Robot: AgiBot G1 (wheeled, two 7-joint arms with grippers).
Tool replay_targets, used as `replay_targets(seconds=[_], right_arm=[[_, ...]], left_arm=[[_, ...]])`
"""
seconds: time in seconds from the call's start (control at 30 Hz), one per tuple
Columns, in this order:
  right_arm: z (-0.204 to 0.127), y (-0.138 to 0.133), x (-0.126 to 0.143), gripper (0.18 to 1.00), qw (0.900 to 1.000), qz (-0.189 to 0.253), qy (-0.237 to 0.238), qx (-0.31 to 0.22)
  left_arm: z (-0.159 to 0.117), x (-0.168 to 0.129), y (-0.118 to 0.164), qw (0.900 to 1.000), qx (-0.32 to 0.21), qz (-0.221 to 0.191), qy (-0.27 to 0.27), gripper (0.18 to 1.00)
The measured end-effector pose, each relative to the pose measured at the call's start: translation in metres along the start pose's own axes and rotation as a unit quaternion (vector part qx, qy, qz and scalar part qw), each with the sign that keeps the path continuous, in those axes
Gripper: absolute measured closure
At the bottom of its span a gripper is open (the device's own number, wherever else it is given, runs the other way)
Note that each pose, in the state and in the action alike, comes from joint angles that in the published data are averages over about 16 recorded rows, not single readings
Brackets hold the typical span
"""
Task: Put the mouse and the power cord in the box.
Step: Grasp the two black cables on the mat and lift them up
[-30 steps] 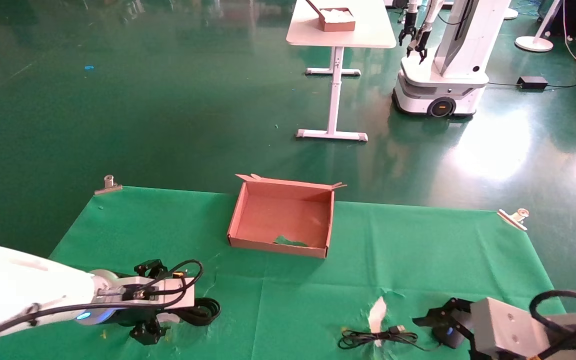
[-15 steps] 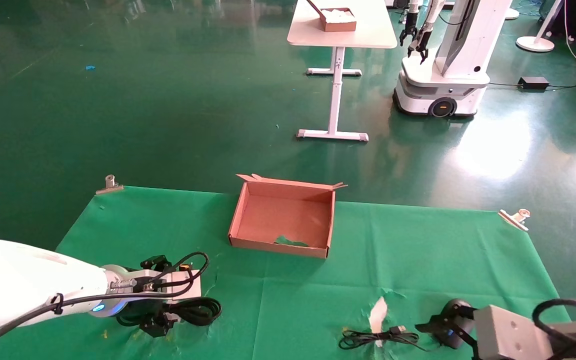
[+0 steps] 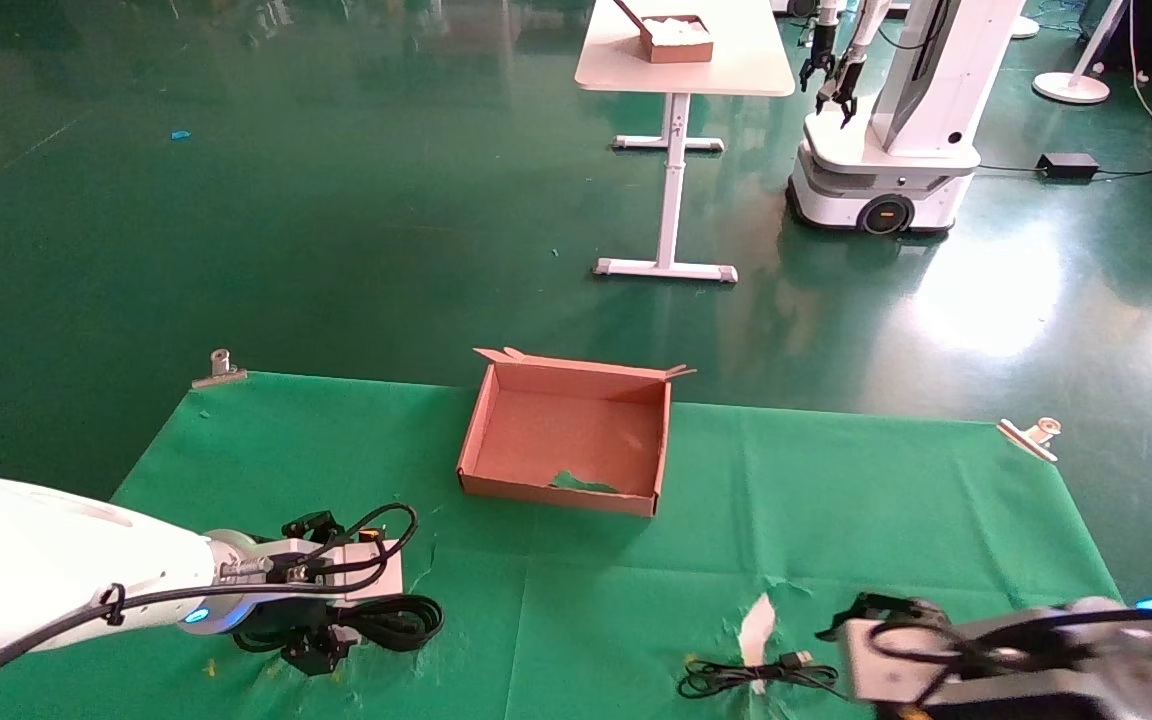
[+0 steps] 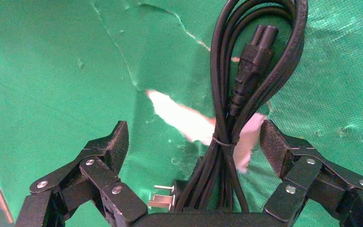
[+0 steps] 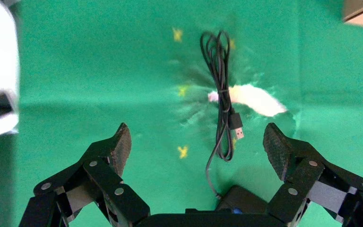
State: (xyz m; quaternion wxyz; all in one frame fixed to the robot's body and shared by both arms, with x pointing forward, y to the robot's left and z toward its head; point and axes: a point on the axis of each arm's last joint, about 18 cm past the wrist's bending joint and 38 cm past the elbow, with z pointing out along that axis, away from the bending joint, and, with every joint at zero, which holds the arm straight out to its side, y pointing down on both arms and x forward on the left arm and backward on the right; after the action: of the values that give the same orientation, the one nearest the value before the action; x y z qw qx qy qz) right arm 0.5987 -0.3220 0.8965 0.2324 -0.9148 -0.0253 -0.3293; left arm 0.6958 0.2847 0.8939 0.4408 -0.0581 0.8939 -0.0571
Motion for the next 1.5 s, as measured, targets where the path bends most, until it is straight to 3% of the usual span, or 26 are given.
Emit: replay_targets(seconds=[0.47,1.07,1.3,1.5], right_arm=[[0.067,-0.015,0.034,0.178,0.998,-0.034,0.008,-0.062],[0.081,-0.018,0.042,0.202,0.998,-0.015,0.005,-0.063],[0.080,-0.017,0.041,0.265,0.998,-0.017,0.005,-0.064],[0.079,-0.017,0.041,0.367,0.998,-0.019,0.005,-0.064]], left_arm=[[0.000,0.000,0.000,1.0000,0.000,0.000,0.000,0.184],[0.000,0.000,0.000,1.0000,0.000,0.000,0.000,0.219],[0.000,0.000,0.000,1.0000,0.000,0.000,0.000,0.286],[0.000,0.000,0.000,1.0000,0.000,0.000,0.000,0.379]])
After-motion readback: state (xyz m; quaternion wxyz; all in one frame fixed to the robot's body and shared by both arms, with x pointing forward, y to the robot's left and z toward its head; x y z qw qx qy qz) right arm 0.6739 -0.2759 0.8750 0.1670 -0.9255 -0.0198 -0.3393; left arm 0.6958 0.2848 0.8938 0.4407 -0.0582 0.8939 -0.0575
